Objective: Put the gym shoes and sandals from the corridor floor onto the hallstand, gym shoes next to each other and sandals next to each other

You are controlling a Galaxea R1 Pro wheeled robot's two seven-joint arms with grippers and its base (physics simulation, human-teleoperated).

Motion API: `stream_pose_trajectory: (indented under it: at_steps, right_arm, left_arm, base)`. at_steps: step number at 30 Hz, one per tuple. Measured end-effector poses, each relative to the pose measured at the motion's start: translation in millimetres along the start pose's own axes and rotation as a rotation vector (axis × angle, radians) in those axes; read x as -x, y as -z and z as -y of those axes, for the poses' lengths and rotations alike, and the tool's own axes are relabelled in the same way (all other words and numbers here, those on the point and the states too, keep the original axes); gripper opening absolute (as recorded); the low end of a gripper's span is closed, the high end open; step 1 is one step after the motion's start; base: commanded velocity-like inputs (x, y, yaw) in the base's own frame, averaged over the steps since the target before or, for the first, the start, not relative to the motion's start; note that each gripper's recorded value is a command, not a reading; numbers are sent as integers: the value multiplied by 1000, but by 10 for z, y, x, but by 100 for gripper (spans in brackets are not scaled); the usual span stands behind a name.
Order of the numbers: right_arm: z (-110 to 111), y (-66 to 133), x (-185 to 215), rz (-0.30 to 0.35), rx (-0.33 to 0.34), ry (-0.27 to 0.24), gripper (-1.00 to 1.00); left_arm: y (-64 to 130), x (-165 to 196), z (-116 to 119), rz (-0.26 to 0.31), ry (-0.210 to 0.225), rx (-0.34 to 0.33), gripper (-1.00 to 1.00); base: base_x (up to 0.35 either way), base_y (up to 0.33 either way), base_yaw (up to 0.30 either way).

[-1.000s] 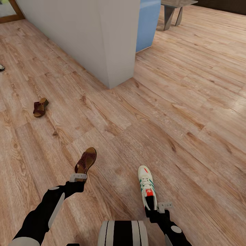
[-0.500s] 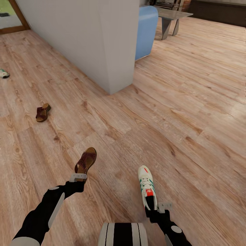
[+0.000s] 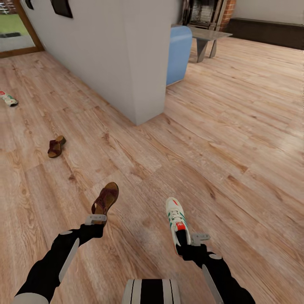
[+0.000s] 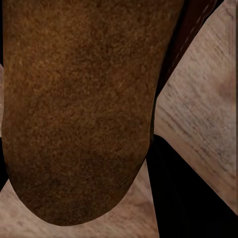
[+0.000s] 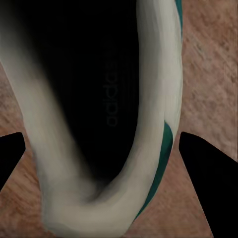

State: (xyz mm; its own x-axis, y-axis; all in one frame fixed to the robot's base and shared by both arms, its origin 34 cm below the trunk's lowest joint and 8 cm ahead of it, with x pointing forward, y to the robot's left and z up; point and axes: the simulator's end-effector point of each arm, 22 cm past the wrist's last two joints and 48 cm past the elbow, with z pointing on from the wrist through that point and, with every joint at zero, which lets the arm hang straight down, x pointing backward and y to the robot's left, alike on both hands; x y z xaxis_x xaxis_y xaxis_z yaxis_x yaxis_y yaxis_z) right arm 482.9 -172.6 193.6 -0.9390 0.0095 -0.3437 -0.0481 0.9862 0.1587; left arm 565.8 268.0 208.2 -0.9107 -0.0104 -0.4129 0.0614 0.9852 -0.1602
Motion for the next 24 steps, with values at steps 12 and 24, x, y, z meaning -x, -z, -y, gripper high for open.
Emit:
stream_pose_trajectory:
  at_steps: [12, 24]
  right_arm:
    - [-29, 166, 181, 20, 0, 11, -100]
    - [-74, 382, 485, 90, 3, 19, -100]
  left_arm:
    - [163, 226, 78, 47, -5, -12, -100]
    - [384, 499, 141, 107, -14, -18, -100]
  base:
    - [0, 0, 0]
    - [0, 0, 0]
